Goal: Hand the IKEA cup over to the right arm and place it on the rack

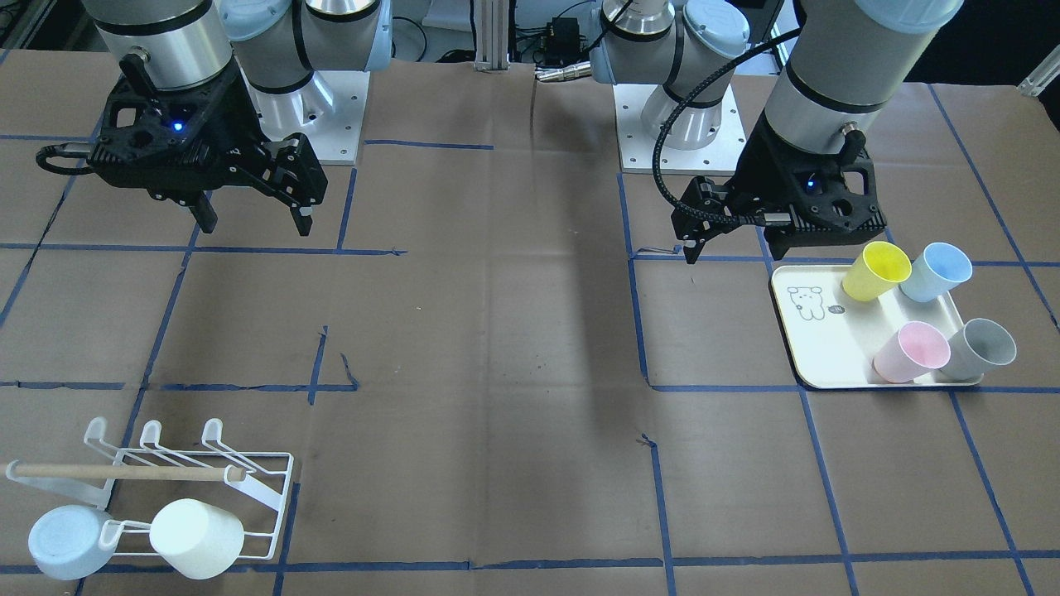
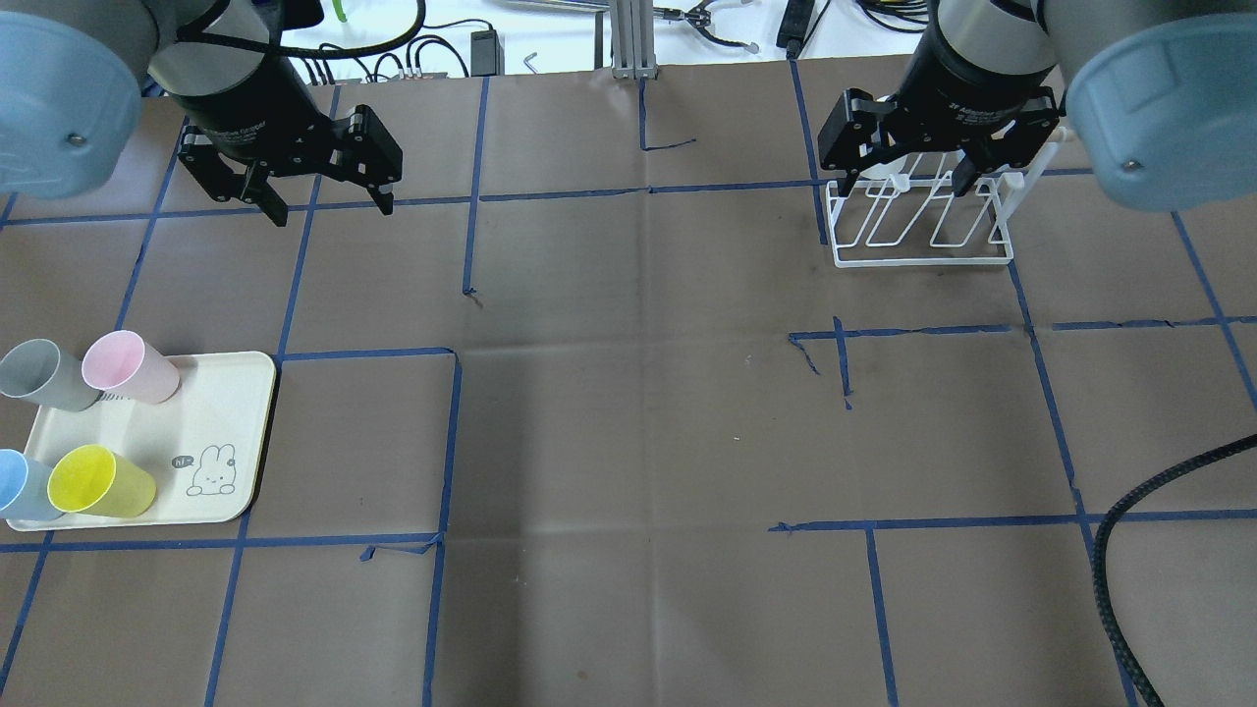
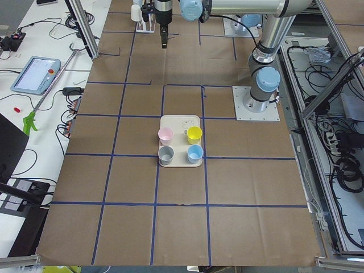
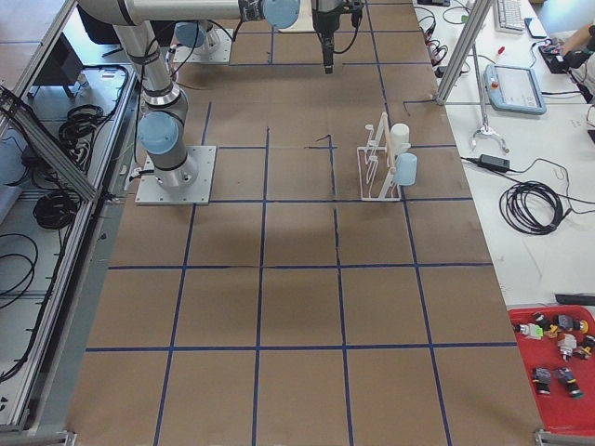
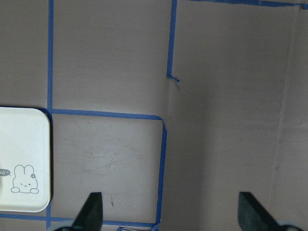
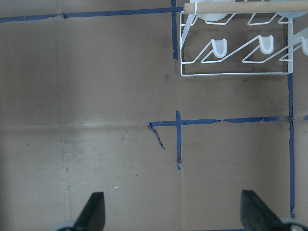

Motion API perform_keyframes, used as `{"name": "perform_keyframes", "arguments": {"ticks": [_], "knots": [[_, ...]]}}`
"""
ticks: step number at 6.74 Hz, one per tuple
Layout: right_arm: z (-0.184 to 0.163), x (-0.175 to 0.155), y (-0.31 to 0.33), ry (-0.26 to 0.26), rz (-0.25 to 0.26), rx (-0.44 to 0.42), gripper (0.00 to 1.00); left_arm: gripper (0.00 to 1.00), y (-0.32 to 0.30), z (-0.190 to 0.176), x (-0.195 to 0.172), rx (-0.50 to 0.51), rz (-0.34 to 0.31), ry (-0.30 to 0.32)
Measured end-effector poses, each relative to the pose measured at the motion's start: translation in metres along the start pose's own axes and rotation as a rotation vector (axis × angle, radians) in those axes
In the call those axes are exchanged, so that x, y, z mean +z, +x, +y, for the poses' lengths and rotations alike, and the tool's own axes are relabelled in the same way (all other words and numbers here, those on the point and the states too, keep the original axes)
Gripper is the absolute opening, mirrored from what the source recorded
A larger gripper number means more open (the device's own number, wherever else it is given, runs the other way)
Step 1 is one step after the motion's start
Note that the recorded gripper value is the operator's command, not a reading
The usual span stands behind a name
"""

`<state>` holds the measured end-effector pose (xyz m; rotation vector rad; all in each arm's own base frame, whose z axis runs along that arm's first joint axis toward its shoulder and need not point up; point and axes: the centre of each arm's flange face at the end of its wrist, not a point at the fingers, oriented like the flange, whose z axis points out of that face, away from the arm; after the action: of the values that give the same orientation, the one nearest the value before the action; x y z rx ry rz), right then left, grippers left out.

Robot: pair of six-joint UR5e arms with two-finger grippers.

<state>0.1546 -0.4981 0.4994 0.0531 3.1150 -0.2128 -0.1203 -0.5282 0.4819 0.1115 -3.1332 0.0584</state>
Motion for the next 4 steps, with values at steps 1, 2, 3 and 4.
{"name": "perform_keyframes", "arguments": {"ticks": [1, 2, 3, 4], "knots": [[0.0000, -0.0012, -0.0001, 0.002, -0.001, 0.000, 1.00, 1.00, 0.0000, 0.0000, 0.0000, 0.000, 0.000, 0.000], [-0.0003, -0.0015, -0.0001, 0.003, -0.001, 0.000, 1.00, 1.00, 0.0000, 0.0000, 0.0000, 0.000, 0.000, 0.000], [-0.0004, -0.0017, -0.0001, 0.003, -0.001, 0.000, 1.00, 1.00, 0.0000, 0.0000, 0.0000, 0.000, 0.000, 0.000], [-0.0007, -0.0014, -0.0002, 0.003, -0.001, 0.000, 1.00, 1.00, 0.0001, 0.0000, 0.0000, 0.000, 0.001, 0.000]]}}
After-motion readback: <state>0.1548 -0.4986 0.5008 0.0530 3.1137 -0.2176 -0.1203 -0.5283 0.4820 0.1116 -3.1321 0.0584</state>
